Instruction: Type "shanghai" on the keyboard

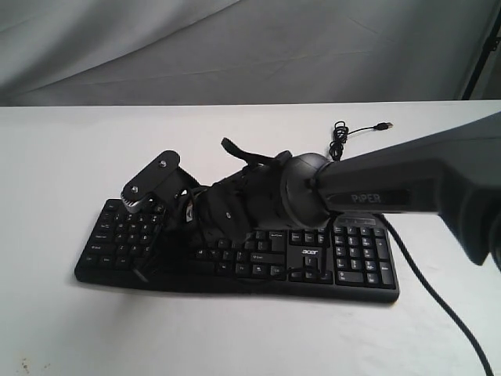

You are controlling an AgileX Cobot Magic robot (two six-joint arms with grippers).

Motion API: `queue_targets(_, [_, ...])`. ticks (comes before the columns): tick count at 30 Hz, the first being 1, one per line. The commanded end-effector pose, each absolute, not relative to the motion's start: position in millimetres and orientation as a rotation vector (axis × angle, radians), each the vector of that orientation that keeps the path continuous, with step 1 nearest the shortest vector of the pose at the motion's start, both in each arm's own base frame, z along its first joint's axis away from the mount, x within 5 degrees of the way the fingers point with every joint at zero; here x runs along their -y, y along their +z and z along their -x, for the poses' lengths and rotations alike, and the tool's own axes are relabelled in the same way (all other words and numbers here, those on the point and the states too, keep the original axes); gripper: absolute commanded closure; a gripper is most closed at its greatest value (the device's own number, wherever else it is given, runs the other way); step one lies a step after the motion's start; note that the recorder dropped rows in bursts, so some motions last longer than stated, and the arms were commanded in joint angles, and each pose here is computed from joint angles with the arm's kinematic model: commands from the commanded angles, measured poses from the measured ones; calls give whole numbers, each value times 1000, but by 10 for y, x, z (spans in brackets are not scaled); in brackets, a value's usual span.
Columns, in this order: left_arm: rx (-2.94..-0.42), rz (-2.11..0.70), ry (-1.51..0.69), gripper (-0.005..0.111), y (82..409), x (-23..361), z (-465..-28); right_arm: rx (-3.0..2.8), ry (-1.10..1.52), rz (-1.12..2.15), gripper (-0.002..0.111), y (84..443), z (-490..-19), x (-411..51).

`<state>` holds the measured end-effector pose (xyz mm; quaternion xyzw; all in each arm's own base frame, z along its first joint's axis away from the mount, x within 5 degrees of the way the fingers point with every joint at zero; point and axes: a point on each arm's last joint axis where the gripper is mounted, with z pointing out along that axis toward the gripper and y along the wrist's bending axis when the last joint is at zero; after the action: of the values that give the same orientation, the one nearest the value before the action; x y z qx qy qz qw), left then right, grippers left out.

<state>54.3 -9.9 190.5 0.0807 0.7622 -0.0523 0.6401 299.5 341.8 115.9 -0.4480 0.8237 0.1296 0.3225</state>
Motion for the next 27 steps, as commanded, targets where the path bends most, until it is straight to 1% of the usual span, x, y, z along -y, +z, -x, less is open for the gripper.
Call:
queue_targets(1, [-1735, -185, -124, 107, 1897, 101, -542, -2153, 339, 1160, 108, 1185, -3043, -3400])
queue_targets(7, [-1735, -185, -124, 107, 1897, 101, -542, -2146, 339, 1158, 108, 1182, -3048, -3404])
queue_targets(13, [-1735, -185, -124, 107, 1897, 101, -542, -2167, 326, 1173, 108, 1044, -3054, -3398])
queue_targets(15, [-1735, -185, -124, 107, 1897, 101, -542, -2161, 329, 1170, 108, 1074, -3054, -3399])
queue_targets(22, [-1735, -185, -124, 107, 1897, 101, -542, -2115, 340, 1162, 108, 1340, -3047, -3392])
queue_targets(27, [-1735, -185, -124, 107, 1897, 101, -542, -2126, 331, 1183, 108, 1373, -3017, -3362])
